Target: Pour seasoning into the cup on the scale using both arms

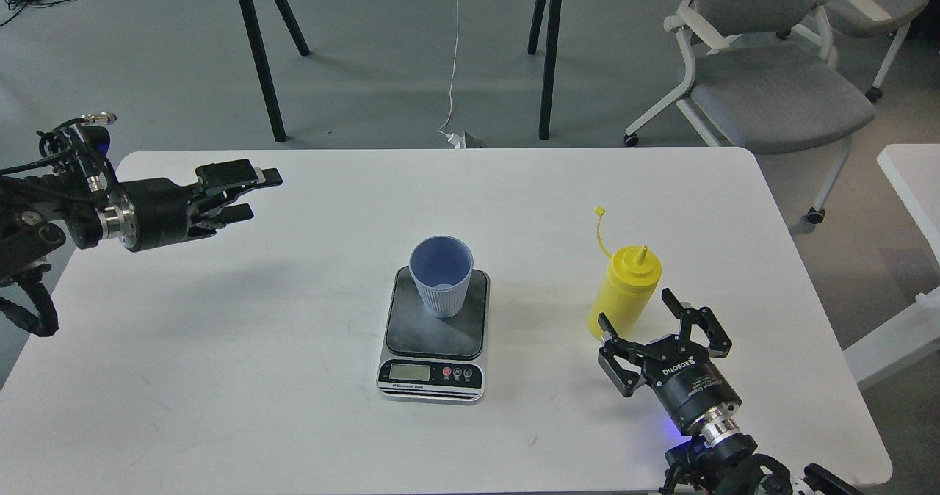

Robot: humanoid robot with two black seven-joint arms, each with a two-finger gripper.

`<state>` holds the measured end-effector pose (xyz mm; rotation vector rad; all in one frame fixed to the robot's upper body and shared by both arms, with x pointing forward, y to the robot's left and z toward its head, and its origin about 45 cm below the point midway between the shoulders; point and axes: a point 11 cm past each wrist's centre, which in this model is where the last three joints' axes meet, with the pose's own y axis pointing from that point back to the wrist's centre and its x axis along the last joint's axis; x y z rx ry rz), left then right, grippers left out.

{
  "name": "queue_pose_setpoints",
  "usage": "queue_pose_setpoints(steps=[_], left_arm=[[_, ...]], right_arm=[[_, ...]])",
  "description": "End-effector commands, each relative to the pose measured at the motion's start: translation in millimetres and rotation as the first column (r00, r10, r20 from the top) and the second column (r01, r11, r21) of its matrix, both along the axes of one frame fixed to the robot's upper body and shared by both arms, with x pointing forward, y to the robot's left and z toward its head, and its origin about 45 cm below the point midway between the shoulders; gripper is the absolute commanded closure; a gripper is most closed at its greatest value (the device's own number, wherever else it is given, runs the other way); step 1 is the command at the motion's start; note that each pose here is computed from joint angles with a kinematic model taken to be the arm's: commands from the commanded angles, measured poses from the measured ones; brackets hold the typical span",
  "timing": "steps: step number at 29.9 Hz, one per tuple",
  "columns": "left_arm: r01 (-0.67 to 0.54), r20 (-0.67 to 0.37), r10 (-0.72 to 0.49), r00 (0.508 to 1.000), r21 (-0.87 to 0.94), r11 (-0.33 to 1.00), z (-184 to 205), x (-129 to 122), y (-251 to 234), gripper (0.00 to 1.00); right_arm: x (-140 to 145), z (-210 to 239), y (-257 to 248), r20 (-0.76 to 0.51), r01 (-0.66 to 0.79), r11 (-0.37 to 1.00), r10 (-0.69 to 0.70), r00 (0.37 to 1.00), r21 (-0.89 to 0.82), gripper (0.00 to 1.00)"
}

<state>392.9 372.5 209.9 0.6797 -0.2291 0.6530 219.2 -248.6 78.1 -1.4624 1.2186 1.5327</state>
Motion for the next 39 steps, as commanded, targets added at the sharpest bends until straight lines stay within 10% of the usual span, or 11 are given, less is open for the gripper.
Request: queue_pose_setpoints(steps=[1,11,26,39], left_arm=[[-0.002,0.000,0.002,1.000,0.001,1.000,0,0,1,0.01],[-0.007,0.004,0.007,1.000,0.003,1.000,3,0,4,0.01],[-0.081,0.079,0.095,0.992,-0.166,0.983,35,19,-1,0.01],[-0.139,0.052,0.164,0.985,-0.323,0.936,37,24,-11,0.01]], right_arm=[[-26,2,-13,-0.027,-0.016,0.999,0.015,1.000,-0.029,0.01],[-67,36,-106,-0.042,0.063,0.974,-0.074,0.996,-0.219,0.01],[110,173,-155,0.491,0.254,0.888,-0.037,0.871,-0.384,0.01],[210,187,-87,0.525,0.180,0.870,0.102,0.845,-0.458,0.01]])
